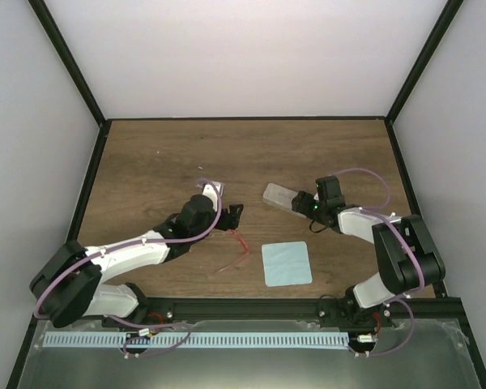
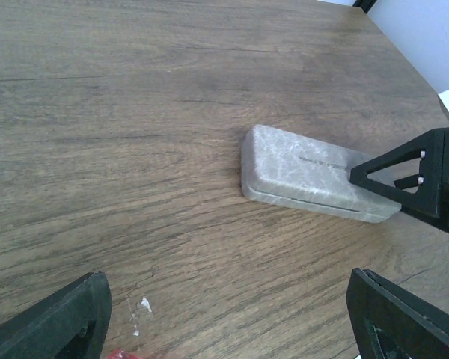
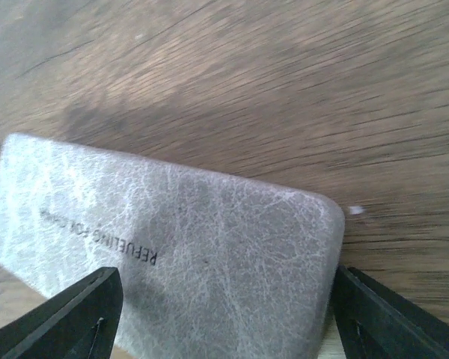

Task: Organize the sunglasses
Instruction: Open the sunglasses case at the center of the board.

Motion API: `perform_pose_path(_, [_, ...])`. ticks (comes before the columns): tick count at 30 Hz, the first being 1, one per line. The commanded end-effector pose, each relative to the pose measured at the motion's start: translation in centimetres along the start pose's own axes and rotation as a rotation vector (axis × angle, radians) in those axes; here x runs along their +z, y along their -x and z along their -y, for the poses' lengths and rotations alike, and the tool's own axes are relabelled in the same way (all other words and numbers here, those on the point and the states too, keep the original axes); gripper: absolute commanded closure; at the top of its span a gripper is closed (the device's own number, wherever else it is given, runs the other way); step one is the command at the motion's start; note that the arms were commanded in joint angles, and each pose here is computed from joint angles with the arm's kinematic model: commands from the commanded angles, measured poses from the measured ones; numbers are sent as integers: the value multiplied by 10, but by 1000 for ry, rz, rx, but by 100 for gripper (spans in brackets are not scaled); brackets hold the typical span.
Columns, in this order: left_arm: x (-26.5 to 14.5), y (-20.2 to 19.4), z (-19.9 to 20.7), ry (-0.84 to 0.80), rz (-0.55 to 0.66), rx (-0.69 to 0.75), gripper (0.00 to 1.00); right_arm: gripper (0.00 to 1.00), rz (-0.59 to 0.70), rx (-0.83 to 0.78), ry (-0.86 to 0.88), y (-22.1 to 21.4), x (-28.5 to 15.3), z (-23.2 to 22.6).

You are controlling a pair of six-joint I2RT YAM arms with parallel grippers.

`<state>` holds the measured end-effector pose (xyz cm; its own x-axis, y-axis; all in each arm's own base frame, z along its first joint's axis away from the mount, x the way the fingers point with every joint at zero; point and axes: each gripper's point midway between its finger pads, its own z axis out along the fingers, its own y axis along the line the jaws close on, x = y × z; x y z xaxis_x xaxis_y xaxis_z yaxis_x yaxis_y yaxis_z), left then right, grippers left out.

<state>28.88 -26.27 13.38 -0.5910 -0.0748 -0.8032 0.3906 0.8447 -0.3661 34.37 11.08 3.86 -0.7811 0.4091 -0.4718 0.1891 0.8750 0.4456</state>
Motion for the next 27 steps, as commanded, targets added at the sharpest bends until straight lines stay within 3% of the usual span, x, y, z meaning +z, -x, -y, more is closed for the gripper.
perform_pose_path(1, [-5,13,4,6,35,7,12,21,-135,-6,207,-28,2,-30])
perform_pose_path(8, [-6,15,3,13,39,9,12,24,-117,-52,332,-27,-17,-52])
perform_pose_path(15, [-5,16,-3,54,43,10,12,24,47,-74,180,0,-34,-34])
perform_pose_path(18, [-3,16,-9,90,40,17,17,26,84,-82,195,5,-43,-37])
perform_pose_path(19, [-2,17,-10,101,40,26,21,27,90,-85,198,6,-44,-38])
perform_pose_path(22, [2,16,-14,125,34,47,45,34,113,-80,151,12,-41,-31])
perform_pose_path(24, [6,12,-12,116,16,51,62,61,124,-68,91,16,-33,-22])
perform_pose_path(26, [10,6,-6,82,-14,55,82,71,106,-52,33,20,-22,-15])
perform_pose_path(27, [11,4,-3,64,-25,55,84,72,97,-45,9,24,-18,-15])
